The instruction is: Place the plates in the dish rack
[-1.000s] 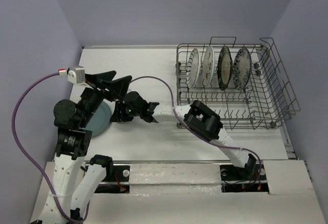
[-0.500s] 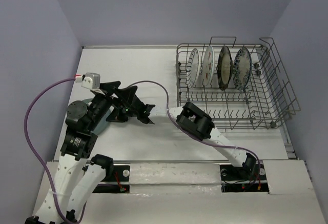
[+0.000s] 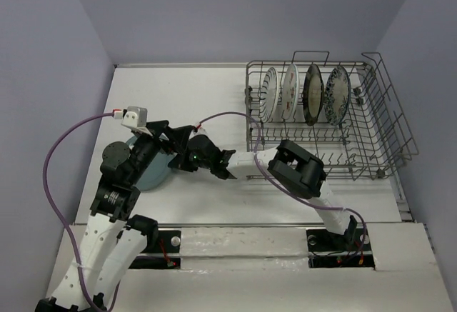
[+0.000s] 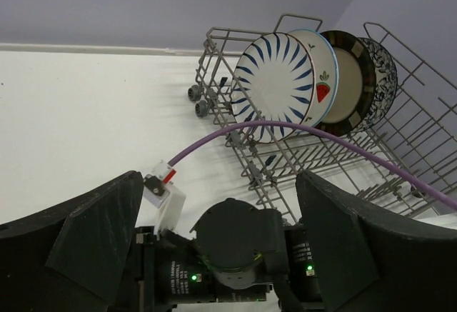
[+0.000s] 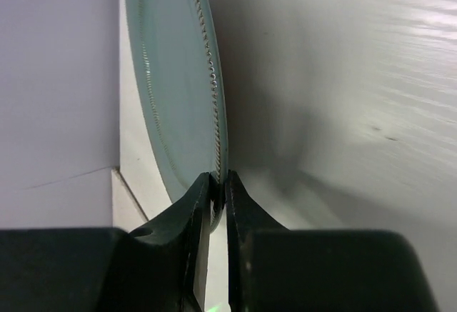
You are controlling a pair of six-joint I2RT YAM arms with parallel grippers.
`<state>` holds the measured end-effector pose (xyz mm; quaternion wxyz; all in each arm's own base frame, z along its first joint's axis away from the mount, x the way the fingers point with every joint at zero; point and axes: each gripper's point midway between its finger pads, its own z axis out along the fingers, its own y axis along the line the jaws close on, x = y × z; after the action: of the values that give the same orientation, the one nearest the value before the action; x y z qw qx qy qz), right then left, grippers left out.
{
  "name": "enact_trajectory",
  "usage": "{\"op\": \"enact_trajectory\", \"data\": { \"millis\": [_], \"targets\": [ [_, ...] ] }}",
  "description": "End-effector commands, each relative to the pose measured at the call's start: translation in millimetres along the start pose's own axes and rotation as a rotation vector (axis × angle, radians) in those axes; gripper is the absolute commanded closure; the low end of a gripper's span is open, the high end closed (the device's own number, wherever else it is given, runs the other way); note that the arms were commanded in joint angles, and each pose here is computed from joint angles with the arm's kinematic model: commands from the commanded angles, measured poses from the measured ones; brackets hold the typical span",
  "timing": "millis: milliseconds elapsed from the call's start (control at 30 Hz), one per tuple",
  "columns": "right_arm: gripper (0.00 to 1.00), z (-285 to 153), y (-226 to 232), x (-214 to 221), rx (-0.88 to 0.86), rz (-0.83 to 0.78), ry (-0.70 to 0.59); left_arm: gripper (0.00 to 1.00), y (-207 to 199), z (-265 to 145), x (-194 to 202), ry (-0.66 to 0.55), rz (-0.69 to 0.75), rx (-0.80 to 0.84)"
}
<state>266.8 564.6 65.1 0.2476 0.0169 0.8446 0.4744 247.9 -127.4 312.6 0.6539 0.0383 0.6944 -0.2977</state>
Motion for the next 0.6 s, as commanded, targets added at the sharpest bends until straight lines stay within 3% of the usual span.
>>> {"op": "enact_trajectory", "data": {
  "millis": [0, 100, 333, 400, 567],
  "targets": [
    [0.88, -11, -59, -26, 0.173, -0.013, -0.12, 0.01, -2, 2, -9, -0.049, 0.03, 0.012],
    [0.75, -20, -87, -27, 0.228, 0.017, -0.116, 0.01, 2, 3, -1, -0.034, 0.029, 0.004],
    [0.54, -13, -101, -17, 0.24, 0.045, -0.076, 0.01, 4, 4, 4, -0.026, 0.031, 0.001],
    [0.5, -12, -106, -13, 0.248, 0.068, -0.069, 0.01, 4, 3, 5, -0.023, 0.031, 0.003],
    [0.5, -4, -114, -8, 0.238, 0.139, -0.052, 0.01, 3, 2, 4, -0.026, 0.03, 0.008]
  ]
}}
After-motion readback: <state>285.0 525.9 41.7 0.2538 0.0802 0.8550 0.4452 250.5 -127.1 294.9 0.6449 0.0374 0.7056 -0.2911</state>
